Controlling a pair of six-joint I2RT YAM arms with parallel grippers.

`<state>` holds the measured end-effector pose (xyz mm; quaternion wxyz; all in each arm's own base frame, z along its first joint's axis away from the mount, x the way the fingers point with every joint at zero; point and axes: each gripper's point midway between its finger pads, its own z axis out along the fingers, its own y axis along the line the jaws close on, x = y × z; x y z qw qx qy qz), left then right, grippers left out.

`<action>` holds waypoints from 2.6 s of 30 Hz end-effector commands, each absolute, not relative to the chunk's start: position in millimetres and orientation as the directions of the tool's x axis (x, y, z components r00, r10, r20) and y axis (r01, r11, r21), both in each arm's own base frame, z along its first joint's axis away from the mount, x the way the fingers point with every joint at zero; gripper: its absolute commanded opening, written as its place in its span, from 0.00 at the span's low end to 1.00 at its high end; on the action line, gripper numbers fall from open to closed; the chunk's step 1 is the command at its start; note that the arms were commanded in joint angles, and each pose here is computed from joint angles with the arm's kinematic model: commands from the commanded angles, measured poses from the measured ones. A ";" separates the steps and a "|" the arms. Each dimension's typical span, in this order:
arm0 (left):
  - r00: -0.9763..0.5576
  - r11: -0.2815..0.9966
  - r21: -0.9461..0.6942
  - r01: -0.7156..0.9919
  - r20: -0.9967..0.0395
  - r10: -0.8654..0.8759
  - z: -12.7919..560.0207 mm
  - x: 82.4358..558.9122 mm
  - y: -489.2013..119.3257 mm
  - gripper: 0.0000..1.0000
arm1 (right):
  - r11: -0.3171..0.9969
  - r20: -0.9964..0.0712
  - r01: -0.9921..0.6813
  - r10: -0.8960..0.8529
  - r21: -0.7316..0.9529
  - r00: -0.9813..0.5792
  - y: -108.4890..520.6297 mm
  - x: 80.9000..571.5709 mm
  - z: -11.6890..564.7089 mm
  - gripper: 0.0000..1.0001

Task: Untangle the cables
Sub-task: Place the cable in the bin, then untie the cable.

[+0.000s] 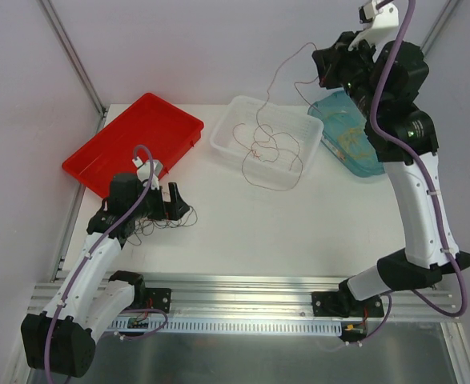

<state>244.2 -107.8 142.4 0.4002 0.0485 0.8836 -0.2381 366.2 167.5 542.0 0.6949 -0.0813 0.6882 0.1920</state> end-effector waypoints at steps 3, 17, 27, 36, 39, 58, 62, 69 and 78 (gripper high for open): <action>-0.660 0.887 -0.366 0.282 -0.745 -0.098 145.1 248.2 -104.6 0.99 | 0.919 -0.947 -0.391 0.163 0.044 0.277 166.8 378.4 616.8 0.01; -0.674 0.885 -0.372 0.281 -0.733 -0.094 141.4 247.8 -105.8 0.99 | 0.920 -0.981 -0.391 -0.045 0.034 -0.191 202.6 501.1 369.9 0.01; -0.680 0.881 -0.378 0.283 -0.727 -0.094 140.1 248.0 -107.1 0.99 | 0.961 -0.881 -0.275 -0.114 0.019 -0.459 181.1 547.7 218.7 0.01; -0.690 0.883 -0.385 0.269 -0.717 -0.103 137.6 248.2 -106.8 0.99 | 0.961 -0.798 -0.275 -0.148 0.023 -0.584 175.8 534.7 173.7 0.41; -0.696 0.885 -0.390 0.255 -0.709 -0.112 136.3 249.0 -106.3 0.99 | 0.962 -0.821 -0.273 -0.165 -0.011 -0.546 166.6 518.8 214.0 0.61; -0.754 0.921 -0.383 -0.077 -0.581 -0.305 104.6 263.8 -81.0 0.97 | 0.965 -0.879 -0.262 -0.099 0.030 -0.467 111.8 285.7 283.9 1.00; -0.780 0.920 -0.375 -0.114 -0.540 -0.317 89.8 276.8 -83.3 0.91 | 0.948 -0.894 -0.296 -0.033 0.113 -0.447 110.3 248.1 276.1 1.00; -0.877 0.940 -0.335 0.061 -0.468 -0.110 58.5 285.6 -156.1 0.66 | 0.921 -0.907 -0.334 0.045 0.200 -0.418 105.7 205.6 261.2 1.00; -0.802 0.754 -0.380 0.536 -0.510 0.313 87.1 200.3 -333.1 0.57 | 0.897 -0.893 -0.363 0.070 0.251 -0.445 109.2 187.4 246.6 0.99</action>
